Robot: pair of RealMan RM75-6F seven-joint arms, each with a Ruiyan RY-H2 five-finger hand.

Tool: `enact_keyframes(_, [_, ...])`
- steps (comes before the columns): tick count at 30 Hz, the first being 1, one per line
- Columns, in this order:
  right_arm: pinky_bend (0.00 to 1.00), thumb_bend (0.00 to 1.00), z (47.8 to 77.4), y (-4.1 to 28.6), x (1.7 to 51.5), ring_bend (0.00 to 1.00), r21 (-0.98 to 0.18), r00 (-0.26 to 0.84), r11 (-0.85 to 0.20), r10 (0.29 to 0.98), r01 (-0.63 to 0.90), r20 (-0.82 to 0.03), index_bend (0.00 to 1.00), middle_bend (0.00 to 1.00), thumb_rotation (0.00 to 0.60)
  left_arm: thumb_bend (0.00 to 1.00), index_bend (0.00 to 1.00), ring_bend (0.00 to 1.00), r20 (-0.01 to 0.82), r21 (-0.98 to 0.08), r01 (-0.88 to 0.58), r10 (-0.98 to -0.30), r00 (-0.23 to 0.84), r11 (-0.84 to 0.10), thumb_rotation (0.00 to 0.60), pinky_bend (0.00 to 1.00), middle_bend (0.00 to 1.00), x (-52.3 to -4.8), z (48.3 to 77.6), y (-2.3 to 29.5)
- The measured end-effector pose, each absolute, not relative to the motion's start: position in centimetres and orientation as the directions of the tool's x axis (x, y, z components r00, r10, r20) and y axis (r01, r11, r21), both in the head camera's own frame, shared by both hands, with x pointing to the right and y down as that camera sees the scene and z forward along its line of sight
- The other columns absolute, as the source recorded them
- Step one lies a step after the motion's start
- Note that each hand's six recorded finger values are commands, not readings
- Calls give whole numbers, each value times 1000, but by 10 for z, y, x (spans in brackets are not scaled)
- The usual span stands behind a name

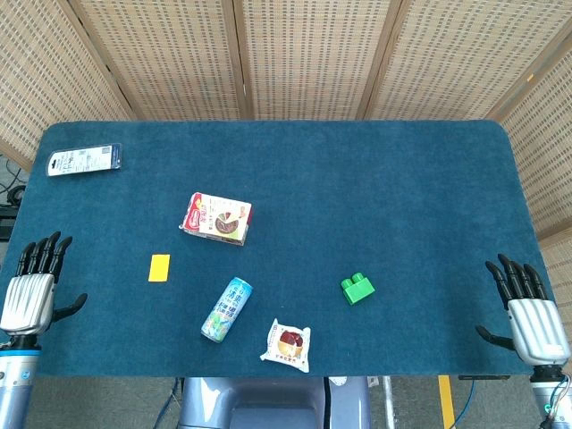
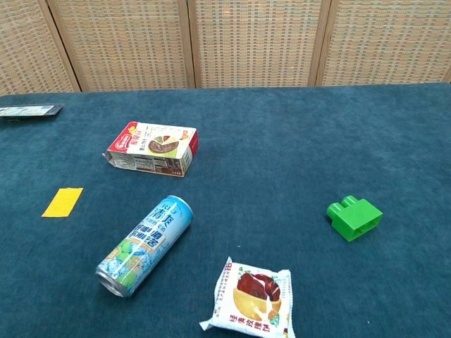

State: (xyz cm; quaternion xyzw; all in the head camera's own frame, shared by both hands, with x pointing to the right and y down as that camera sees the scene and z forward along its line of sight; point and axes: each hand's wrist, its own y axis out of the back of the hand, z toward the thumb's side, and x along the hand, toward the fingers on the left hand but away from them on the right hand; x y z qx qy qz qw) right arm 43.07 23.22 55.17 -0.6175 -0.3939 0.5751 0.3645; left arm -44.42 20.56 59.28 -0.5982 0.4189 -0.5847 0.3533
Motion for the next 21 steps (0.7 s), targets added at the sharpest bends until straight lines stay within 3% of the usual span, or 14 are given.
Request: enact_keyframes(21, [0,104,546,231,434,0,-909,20,-408,913,84,-408,0,0,600,231,17,0,407,-911,-90,-913,-30,-403,600,0,0,-444,594,206])
